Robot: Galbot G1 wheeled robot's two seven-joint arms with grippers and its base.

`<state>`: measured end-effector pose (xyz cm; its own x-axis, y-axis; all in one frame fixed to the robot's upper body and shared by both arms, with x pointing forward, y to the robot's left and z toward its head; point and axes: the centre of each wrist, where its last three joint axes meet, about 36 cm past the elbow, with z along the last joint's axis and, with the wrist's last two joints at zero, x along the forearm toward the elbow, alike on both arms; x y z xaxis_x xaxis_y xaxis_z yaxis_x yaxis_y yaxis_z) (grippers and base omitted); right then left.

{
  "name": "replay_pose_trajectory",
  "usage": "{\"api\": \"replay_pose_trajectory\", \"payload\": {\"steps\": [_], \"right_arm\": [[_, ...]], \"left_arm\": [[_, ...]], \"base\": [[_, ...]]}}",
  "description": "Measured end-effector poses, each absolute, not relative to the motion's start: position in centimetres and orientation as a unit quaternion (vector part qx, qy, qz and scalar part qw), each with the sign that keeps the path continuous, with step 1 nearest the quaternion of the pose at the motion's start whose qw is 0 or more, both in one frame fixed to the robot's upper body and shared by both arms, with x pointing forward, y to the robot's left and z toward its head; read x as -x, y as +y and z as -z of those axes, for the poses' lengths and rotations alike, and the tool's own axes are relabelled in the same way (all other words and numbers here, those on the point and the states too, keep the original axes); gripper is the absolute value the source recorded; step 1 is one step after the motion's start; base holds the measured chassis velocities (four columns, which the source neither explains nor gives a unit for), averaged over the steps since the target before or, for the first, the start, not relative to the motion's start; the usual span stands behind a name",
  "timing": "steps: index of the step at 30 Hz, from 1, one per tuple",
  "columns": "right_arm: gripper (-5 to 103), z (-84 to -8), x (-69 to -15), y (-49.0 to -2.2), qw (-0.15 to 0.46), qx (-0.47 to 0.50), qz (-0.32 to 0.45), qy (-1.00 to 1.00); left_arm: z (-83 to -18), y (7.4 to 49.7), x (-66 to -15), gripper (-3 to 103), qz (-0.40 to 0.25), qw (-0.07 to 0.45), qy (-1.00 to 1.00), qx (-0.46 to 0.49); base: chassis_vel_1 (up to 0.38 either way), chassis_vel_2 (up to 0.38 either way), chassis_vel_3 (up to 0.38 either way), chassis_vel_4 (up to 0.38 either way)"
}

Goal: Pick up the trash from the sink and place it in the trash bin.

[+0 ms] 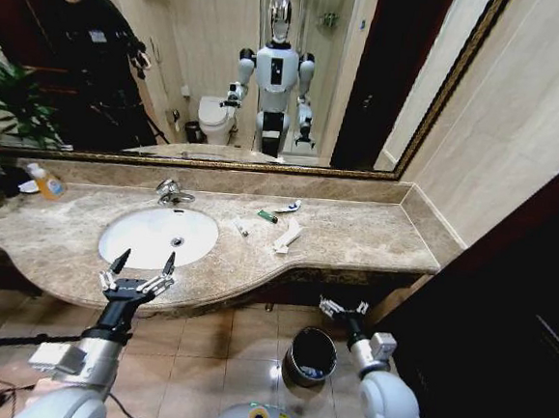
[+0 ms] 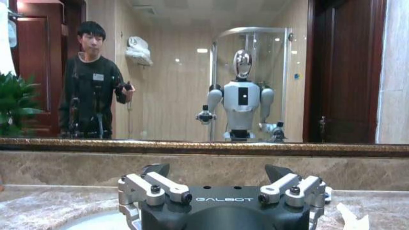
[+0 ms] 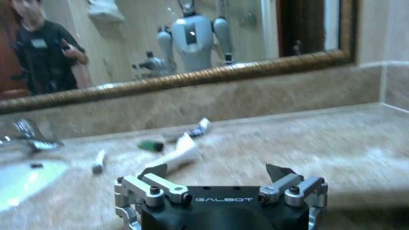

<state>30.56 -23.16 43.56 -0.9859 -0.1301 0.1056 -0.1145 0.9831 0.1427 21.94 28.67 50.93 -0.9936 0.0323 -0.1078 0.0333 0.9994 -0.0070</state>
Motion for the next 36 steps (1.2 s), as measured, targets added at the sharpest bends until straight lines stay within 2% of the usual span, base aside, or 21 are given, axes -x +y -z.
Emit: {"api": "replay_pose_trajectory", "payload": {"steps": [10, 20, 36], "right_arm": [[100, -44.2, -36.2, -22.2, 0.048, -0.110, 0.059, -0.991], [100, -44.2, -42.8, -18.0, 0.040, -0.154, 0.057, -0.986], [100, -40.6, -45.9, -15.1, 0.095, -0.147, 0.061, -0.983]], "left_arm": [[-50.9, 28.7, -21.9, 100, 0.004, 0.054, 0.998, -0.016], [-50.9, 28.7, -21.9, 100, 0.004, 0.054, 0.998, -0.016], [-50.9, 28.7, -21.9, 100, 0.004, 0.054, 0.998, -0.016]], "base": [[0.000, 0.000, 0.000, 0.000], [0.000, 0.000, 0.000, 0.000], [0.000, 0.000, 0.000, 0.000]]}}
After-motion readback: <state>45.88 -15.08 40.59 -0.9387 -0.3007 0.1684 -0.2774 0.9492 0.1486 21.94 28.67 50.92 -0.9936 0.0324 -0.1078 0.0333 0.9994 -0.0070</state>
